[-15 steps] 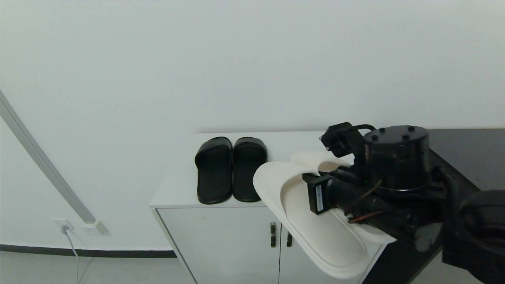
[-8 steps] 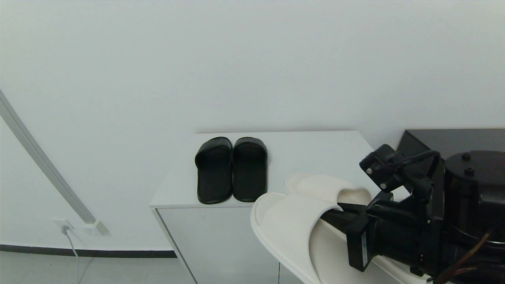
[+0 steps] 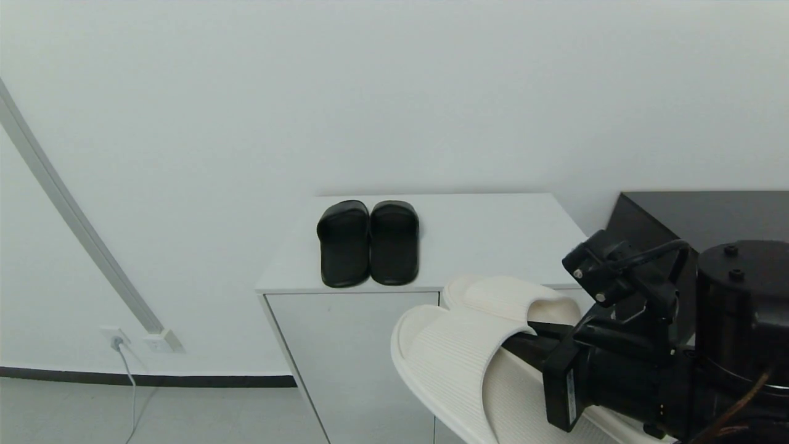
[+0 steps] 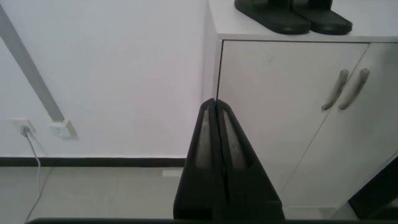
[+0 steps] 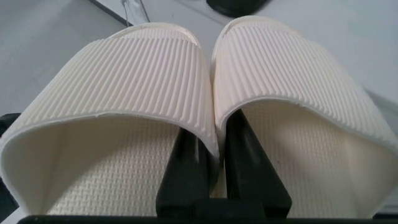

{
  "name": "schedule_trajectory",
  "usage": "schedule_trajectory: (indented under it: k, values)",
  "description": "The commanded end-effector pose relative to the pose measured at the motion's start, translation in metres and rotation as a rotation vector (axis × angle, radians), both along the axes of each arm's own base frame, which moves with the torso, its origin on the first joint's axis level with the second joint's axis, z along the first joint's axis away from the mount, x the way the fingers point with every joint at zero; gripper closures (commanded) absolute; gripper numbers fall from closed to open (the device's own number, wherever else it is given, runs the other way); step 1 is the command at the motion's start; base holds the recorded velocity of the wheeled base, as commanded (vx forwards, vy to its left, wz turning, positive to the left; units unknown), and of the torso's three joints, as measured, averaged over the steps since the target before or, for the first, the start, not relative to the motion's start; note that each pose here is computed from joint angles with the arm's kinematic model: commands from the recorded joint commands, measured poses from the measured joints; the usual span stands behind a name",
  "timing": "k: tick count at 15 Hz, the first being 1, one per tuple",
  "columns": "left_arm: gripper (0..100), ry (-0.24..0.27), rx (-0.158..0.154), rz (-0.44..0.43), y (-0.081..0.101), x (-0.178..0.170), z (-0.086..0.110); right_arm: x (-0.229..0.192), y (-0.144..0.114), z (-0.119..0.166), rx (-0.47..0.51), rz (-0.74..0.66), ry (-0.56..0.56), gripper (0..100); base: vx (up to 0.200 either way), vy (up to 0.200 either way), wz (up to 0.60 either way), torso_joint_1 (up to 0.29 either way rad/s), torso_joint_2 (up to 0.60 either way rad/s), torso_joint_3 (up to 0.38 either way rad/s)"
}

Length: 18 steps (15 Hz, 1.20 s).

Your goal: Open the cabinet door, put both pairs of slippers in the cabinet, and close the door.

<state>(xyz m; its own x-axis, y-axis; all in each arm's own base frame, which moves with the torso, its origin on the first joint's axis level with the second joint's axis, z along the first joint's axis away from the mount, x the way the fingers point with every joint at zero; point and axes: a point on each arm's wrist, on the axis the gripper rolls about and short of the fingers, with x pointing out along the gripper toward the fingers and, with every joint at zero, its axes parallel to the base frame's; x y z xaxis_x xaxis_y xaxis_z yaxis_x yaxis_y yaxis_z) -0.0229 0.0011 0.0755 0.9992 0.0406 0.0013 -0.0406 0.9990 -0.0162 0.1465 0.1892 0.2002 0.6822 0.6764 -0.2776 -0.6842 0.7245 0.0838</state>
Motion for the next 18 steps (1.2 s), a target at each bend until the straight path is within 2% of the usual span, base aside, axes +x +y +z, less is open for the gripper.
schedule_trajectory:
  k: [1, 15, 18]
  values:
    - [100, 0.001, -0.001, 0.001, 0.0, 0.0, 0.0, 0.0, 0.001, -0.002, -0.004, 0.001, 0.005, 100, -0.2, 0.0, 0.0, 0.007, 0.0, 0.002]
    - [100, 0.001, -0.001, 0.001, 0.0, 0.0, 0.0, -0.002, -0.004, -0.011, -0.026, -0.001, 0.012, 100, 0.0, 0.0, 0.0, 0.0, 0.0, 0.0]
    - [100, 0.001, 0.001, 0.001, 0.0, 0.0, 0.0, -0.003, -0.004, -0.012, -0.029, 0.001, 0.012, 100, 0.0, 0.0, 0.0, -0.113, 0.27, 0.155]
